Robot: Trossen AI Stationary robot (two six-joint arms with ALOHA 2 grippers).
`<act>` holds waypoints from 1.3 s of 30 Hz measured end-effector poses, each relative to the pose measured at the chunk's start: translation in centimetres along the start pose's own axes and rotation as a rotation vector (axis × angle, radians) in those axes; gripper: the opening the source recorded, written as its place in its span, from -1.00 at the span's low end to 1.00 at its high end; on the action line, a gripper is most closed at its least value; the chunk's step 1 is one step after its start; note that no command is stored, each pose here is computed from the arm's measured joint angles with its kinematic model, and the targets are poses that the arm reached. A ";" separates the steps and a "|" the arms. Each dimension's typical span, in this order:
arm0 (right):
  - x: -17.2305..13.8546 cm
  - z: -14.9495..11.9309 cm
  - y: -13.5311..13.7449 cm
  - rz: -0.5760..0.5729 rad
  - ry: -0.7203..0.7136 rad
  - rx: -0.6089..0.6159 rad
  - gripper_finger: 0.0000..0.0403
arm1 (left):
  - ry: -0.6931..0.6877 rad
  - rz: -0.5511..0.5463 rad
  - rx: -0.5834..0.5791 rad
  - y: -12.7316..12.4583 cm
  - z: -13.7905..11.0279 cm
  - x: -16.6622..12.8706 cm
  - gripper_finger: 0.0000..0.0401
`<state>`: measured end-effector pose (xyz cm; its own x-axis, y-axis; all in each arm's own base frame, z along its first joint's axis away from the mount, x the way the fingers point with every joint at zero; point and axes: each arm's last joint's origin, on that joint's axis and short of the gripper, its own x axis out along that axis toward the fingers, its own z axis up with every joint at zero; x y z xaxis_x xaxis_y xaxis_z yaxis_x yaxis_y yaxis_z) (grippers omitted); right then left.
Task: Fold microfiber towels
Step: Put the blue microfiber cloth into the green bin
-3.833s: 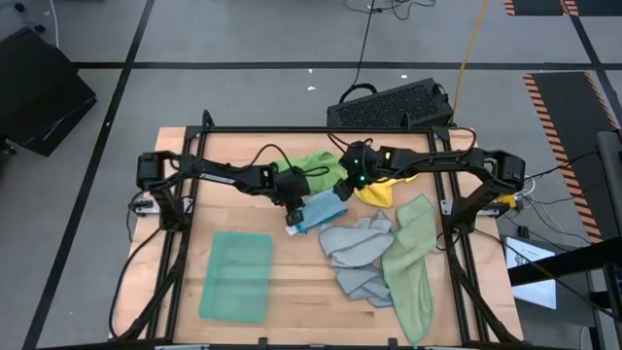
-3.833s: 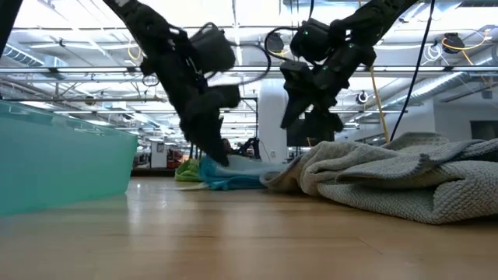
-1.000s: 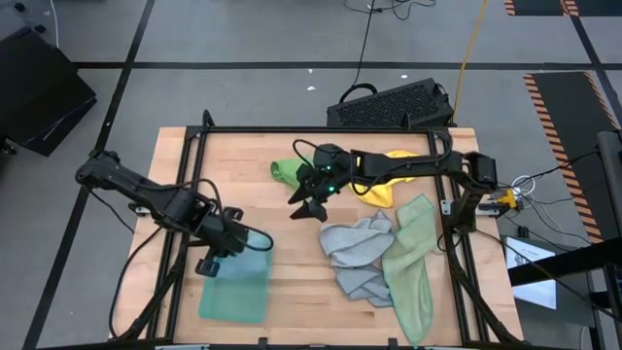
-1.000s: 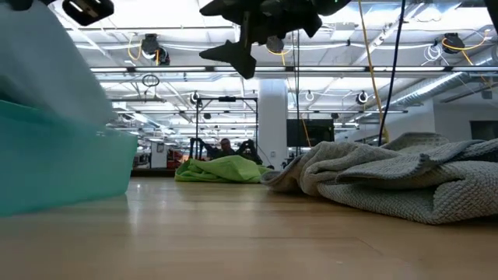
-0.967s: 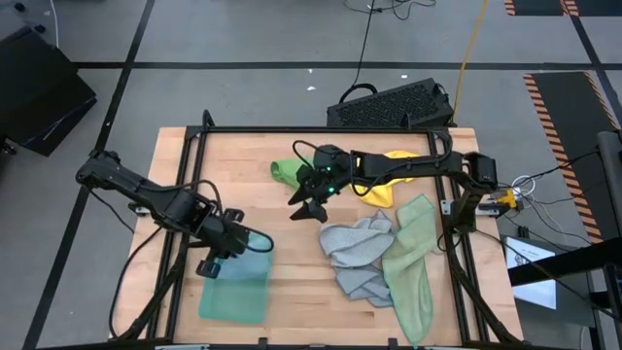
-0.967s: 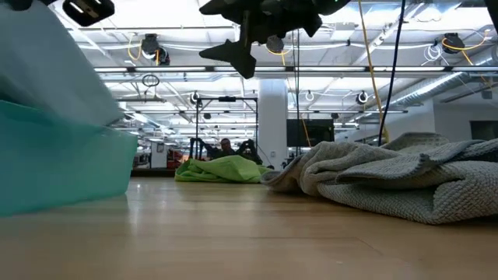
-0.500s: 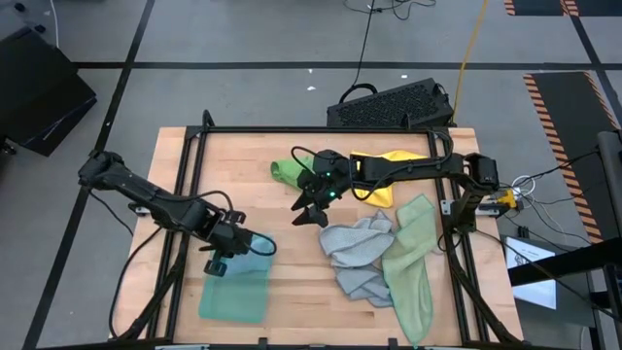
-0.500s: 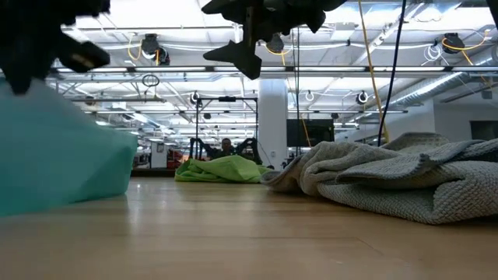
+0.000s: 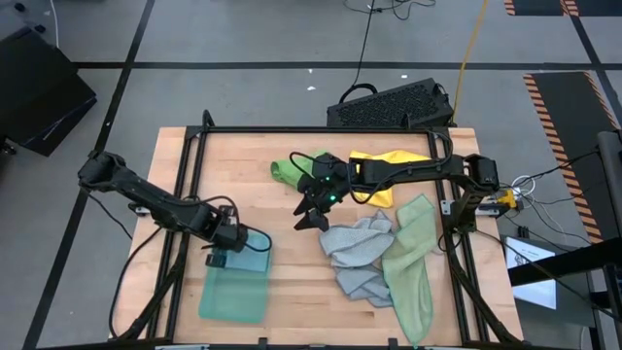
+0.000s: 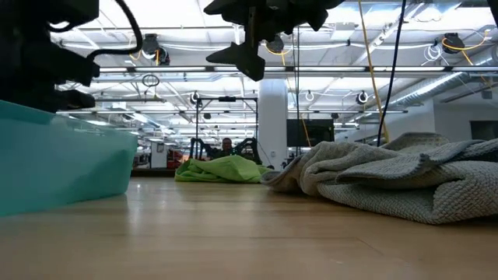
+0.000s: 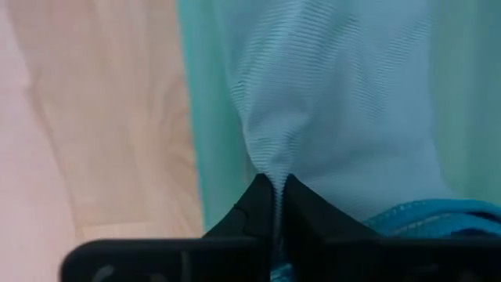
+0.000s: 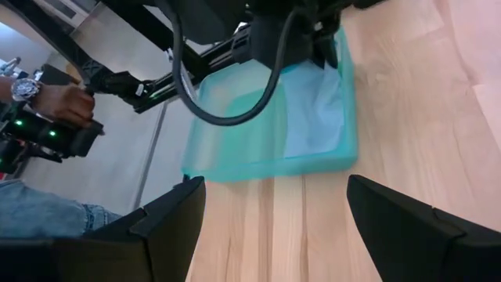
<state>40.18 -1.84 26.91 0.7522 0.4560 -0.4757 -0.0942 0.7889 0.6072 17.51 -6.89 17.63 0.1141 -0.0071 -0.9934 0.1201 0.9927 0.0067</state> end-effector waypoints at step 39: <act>0.1 -0.6 0.0 -0.007 0.053 0.029 0.50 | 0.034 -0.097 -0.173 0.2 -2.2 2.5 -0.97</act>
<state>39.89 -1.49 26.47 0.7171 0.4722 -0.5126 -0.0693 0.7801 0.6218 15.67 -6.42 14.91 0.0765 -0.1021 -0.9918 -0.0424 0.9935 -0.1055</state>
